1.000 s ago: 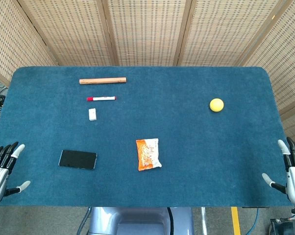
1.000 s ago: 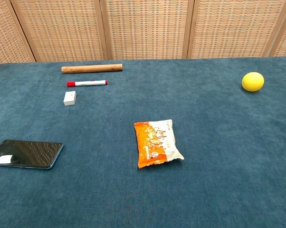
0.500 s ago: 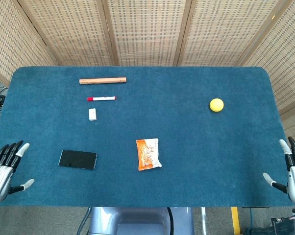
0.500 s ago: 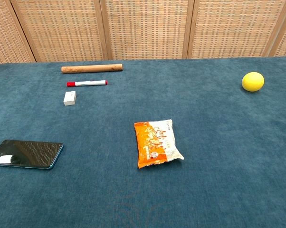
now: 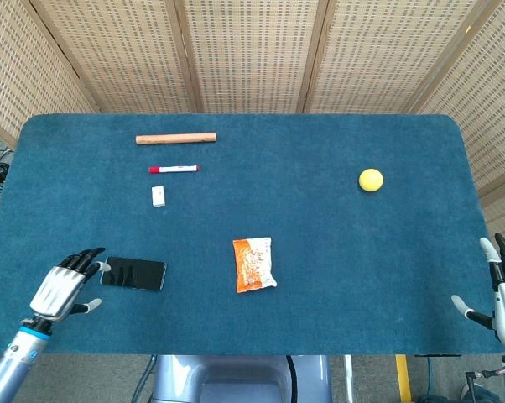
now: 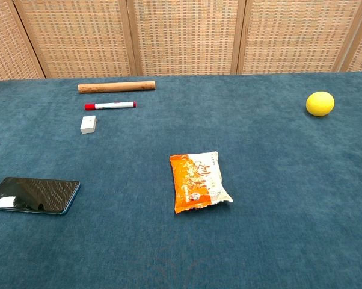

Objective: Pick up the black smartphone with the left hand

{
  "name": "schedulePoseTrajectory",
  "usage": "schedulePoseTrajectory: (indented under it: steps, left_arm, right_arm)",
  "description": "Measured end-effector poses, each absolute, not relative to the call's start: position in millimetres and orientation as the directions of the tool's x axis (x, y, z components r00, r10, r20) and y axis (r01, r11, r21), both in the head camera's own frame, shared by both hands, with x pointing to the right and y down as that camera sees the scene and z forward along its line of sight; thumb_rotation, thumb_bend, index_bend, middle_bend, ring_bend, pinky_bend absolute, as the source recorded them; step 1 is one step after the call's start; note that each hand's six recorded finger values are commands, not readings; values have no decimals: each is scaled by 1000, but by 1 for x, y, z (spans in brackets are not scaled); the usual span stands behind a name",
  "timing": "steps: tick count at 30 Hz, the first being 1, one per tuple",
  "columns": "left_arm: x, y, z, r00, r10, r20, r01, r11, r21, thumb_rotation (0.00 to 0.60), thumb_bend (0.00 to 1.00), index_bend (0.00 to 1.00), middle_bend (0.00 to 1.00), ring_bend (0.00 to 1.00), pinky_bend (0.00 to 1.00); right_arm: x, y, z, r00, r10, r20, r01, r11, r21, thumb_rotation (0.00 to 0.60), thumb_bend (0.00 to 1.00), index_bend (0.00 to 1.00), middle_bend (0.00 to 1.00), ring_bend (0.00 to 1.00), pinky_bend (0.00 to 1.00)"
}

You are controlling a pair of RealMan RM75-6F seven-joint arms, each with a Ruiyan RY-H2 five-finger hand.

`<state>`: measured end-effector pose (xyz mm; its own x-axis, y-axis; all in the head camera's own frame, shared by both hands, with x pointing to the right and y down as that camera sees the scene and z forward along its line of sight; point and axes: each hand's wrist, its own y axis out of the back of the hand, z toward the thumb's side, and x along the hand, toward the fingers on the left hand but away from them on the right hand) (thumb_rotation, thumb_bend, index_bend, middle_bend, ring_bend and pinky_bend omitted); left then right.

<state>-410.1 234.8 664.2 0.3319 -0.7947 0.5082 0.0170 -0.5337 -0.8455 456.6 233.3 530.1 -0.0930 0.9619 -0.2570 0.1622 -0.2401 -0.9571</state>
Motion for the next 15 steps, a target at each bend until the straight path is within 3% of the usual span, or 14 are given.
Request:
schedulePoseTrajectory:
  steps: [10, 15]
  left_arm:
    - [-385, 236, 696, 364, -745, 559, 45, -586, -809, 600, 197, 366, 167, 187, 274]
    - [-377, 237, 700, 369, -723, 584, 55, -610, -790, 600, 235, 309, 27, 48, 242]
  right_arm:
    - [459, 232, 532, -97, 959, -267, 167, -248, -954, 600, 0, 0, 0, 0, 0]
    - [460, 232, 533, -100, 958, -270, 171, -251, -953, 600, 0, 0, 0, 0, 0]
